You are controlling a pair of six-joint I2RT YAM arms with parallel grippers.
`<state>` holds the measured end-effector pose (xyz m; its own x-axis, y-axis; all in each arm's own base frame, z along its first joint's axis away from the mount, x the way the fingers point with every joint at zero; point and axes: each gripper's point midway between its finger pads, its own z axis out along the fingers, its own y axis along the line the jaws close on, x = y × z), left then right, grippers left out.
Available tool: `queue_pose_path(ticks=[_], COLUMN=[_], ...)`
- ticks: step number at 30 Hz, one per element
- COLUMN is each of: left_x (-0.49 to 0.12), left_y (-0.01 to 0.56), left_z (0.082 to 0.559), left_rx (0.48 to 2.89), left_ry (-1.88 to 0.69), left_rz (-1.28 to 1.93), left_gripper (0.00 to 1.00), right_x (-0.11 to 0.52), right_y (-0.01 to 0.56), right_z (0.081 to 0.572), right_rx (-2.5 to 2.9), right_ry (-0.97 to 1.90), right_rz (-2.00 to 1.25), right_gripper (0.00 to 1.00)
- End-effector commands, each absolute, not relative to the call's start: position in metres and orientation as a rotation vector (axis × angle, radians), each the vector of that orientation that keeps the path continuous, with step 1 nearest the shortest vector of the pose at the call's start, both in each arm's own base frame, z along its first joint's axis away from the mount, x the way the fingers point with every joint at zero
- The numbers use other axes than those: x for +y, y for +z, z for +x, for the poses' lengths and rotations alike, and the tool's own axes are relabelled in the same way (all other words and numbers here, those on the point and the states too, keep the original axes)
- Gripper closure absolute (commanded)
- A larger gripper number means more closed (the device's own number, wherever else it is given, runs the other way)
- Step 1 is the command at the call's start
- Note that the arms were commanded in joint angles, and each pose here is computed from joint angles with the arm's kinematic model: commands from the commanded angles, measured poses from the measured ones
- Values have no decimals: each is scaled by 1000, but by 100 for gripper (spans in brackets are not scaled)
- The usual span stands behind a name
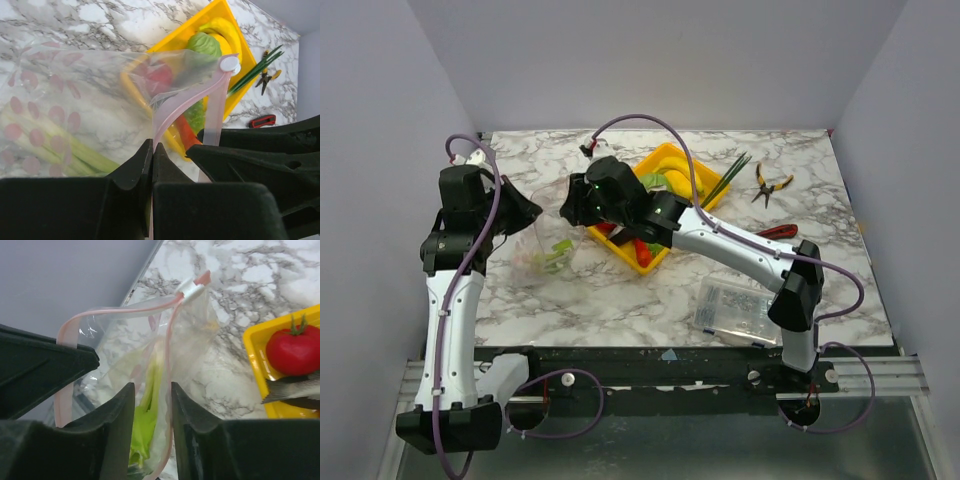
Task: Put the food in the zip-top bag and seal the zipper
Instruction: Place the fake vegetable in the zipper food storage bag, then pick up the fake fish from the bin.
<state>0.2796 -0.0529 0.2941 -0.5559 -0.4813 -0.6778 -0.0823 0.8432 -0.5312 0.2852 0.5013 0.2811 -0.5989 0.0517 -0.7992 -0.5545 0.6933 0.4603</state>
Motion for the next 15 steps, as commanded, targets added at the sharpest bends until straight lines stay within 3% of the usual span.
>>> queue_pose_path(ticks=[1, 6, 15], left_x=[-67, -64, -57], left_y=[302, 304, 302], left_z=[292, 301, 305], left_rx=[2083, 2053, 2033], left_ry=[-641, -632, -578], left_rz=[-339, -343, -341], left_gripper=[100, 100, 100], right_x=[480, 447, 343], right_y=[285, 303, 285], right_z=[302, 311, 344], right_rx=[2049, 2004, 1989], right_ry=[706, 562, 431], right_rz=[-387, -366, -131], right_gripper=[57, 35, 26])
